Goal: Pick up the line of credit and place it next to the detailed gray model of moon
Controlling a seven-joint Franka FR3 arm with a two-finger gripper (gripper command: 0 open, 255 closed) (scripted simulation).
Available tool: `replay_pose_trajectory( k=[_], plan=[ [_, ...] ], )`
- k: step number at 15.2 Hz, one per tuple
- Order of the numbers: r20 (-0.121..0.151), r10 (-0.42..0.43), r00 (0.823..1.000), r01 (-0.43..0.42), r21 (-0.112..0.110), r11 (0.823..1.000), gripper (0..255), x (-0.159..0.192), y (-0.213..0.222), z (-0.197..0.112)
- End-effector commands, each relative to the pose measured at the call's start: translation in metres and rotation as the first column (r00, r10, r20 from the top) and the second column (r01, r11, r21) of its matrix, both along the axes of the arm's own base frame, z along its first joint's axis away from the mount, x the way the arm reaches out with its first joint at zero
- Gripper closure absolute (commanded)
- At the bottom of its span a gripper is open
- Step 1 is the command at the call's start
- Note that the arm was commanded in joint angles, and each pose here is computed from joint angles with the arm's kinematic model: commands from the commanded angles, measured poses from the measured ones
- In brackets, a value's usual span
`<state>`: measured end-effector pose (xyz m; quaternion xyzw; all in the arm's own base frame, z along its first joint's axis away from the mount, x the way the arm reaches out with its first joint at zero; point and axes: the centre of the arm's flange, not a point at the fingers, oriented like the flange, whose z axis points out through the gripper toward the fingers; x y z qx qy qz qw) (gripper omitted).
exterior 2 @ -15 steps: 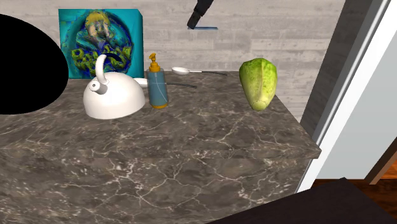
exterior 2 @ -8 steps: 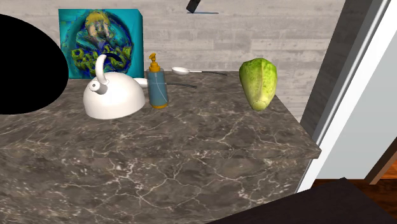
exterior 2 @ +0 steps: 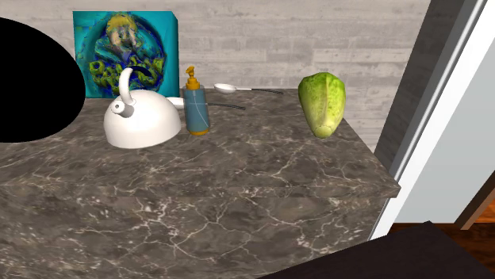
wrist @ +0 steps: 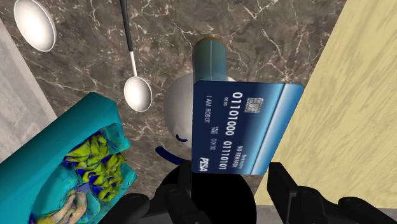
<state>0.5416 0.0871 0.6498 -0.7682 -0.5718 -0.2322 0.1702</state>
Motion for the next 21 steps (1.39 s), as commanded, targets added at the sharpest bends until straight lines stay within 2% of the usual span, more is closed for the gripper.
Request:
replay_pose_trajectory(
  k=[1, 5, 21],
  plan=[
    [0.000, 0.000, 1.000, 0.000, 0.000, 1.000, 255, -0.001, 0.000, 0.011],
    [0.000, 0.000, 1.000, 0.000, 0.000, 1.000, 255, -0.001, 0.000, 0.031],
    [0.000, 0.000, 1.000, 0.000, 0.000, 1.000, 255, -0.043, 0.207, 0.032]
  ],
)
